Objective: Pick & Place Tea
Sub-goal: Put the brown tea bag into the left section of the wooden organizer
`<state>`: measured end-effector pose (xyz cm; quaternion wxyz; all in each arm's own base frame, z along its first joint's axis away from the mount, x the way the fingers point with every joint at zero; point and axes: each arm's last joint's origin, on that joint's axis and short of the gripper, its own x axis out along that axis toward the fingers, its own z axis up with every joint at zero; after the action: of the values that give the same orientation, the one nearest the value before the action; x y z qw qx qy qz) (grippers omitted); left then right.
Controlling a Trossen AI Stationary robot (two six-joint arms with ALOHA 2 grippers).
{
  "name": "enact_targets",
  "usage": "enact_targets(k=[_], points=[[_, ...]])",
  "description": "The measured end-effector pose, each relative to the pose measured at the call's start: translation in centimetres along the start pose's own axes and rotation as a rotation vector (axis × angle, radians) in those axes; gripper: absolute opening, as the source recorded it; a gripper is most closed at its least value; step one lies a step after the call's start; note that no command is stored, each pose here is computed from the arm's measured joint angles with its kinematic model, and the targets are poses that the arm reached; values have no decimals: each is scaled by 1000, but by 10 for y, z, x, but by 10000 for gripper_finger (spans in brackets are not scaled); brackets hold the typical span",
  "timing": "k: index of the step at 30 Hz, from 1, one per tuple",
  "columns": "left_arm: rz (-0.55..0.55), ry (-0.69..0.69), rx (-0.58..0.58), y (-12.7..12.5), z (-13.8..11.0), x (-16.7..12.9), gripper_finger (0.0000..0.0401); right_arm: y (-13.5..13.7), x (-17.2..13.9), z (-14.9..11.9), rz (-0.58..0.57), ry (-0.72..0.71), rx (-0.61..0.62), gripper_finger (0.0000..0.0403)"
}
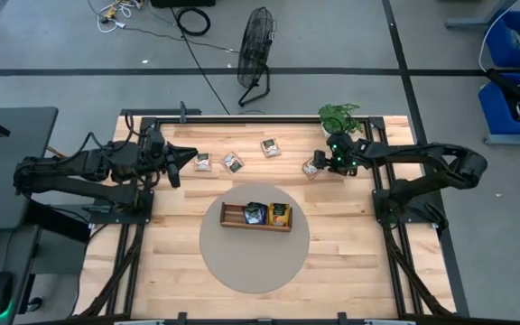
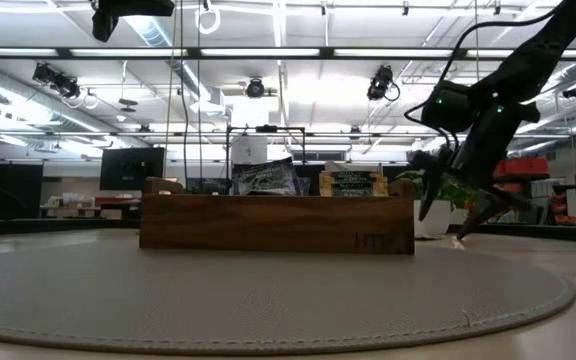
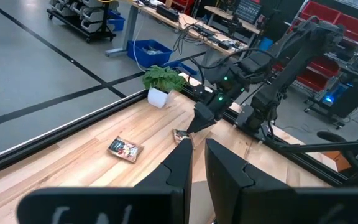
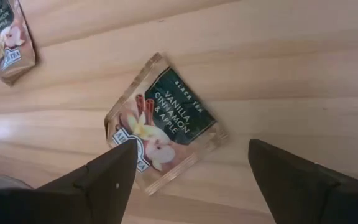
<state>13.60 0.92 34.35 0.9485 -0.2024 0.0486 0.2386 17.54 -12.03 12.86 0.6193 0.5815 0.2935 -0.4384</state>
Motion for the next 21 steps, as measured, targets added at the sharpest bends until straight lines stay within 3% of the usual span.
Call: enact_targets(k=[14,21], points=[[0,0,-5,0,0,0,46,5,4,4,28,-55,31,315],[0,0,-10,0,0,0,46,2,14,3,-5,-14,-11,275]])
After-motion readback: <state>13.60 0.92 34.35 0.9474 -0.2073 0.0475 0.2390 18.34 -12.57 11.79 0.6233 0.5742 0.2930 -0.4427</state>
